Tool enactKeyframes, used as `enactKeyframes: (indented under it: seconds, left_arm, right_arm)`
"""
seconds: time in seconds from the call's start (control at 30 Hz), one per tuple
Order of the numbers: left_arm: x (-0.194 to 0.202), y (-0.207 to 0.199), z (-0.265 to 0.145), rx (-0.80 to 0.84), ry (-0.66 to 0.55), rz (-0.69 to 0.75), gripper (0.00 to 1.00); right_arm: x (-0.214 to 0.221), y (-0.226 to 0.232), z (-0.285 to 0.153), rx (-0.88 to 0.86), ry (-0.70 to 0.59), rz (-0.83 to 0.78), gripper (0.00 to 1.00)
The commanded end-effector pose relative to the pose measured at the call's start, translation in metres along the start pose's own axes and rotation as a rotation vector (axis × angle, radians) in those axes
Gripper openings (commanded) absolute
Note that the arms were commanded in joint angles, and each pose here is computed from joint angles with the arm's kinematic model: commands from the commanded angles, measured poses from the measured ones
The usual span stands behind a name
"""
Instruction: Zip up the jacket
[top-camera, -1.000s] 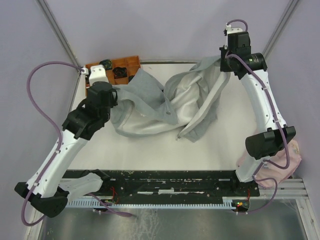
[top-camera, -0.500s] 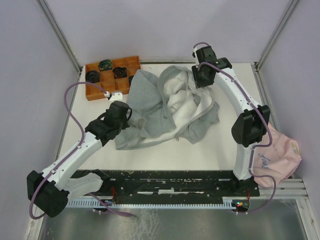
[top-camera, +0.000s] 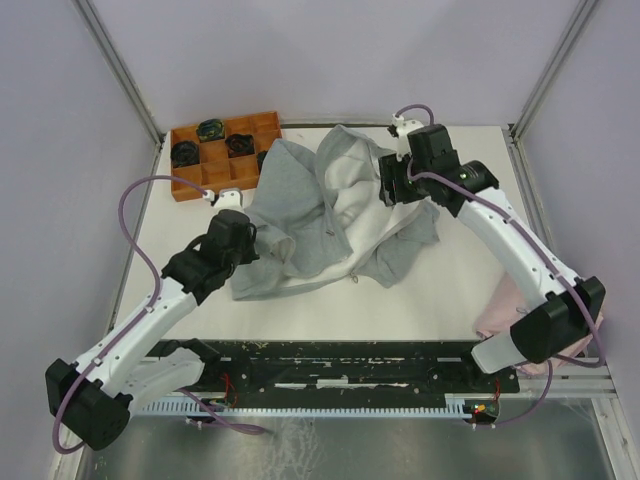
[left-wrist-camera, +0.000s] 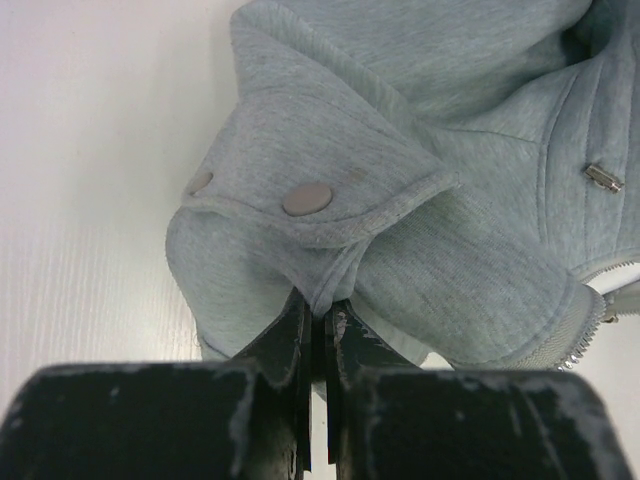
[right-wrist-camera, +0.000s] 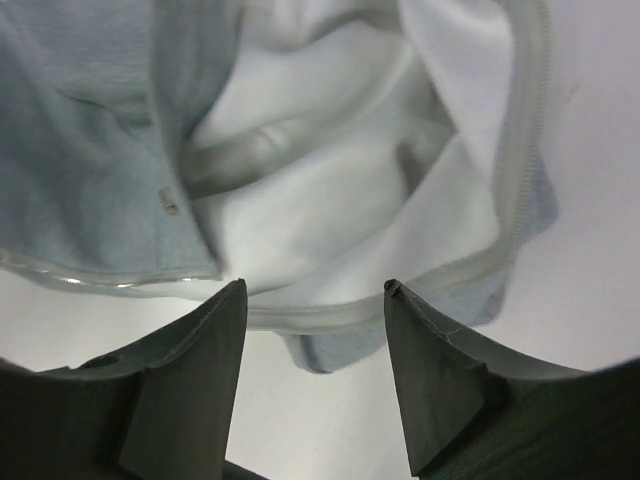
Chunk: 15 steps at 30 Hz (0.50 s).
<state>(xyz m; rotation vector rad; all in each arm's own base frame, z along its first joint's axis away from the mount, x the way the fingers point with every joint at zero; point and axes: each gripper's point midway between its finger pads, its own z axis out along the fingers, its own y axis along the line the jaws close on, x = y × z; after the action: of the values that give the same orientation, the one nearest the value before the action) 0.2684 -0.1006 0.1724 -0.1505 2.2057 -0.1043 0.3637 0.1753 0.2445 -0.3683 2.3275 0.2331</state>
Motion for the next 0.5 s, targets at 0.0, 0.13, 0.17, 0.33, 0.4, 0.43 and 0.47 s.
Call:
enactKeyframes:
  seconds: [0.0, 0.13, 0.17, 0.33, 0.4, 0.43, 0.47]
  left_arm:
    - [-0.019, -0.012, -0.008, 0.063, -0.072, -0.079, 0.03]
    - [-0.019, -0.013, -0.008, 0.069, -0.070, -0.074, 0.03]
    - [-0.019, -0.013, -0.008, 0.070, -0.070, -0.074, 0.03]
    - [-0.019, -0.013, -0.009, 0.071, -0.071, -0.075, 0.03]
    - [-0.018, -0.013, -0.008, 0.069, -0.070, -0.076, 0.03]
    - [-0.018, -0.012, -0.008, 0.070, -0.071, -0.077, 0.03]
    - [-0.018, -0.013, -0.008, 0.072, -0.071, -0.076, 0.03]
  right_arm:
    - [0.004, 0.058, 0.006, -0.262, -0.080, 0.062, 0.64]
    - [0.035, 0.094, 0.028, -0.388, -0.018, 0.087, 0.60]
    - [0.042, 0.099, 0.034, -0.395, 0.004, 0.082, 0.60]
    - [0.067, 0.114, 0.064, -0.437, 0.064, 0.102, 0.59]
    - [0.077, 0.117, 0.077, -0.442, 0.078, 0.109, 0.58]
    - [0.081, 0.116, 0.084, -0.436, 0.083, 0.111, 0.58]
    - [0.085, 0.116, 0.091, -0.433, 0.092, 0.111, 0.58]
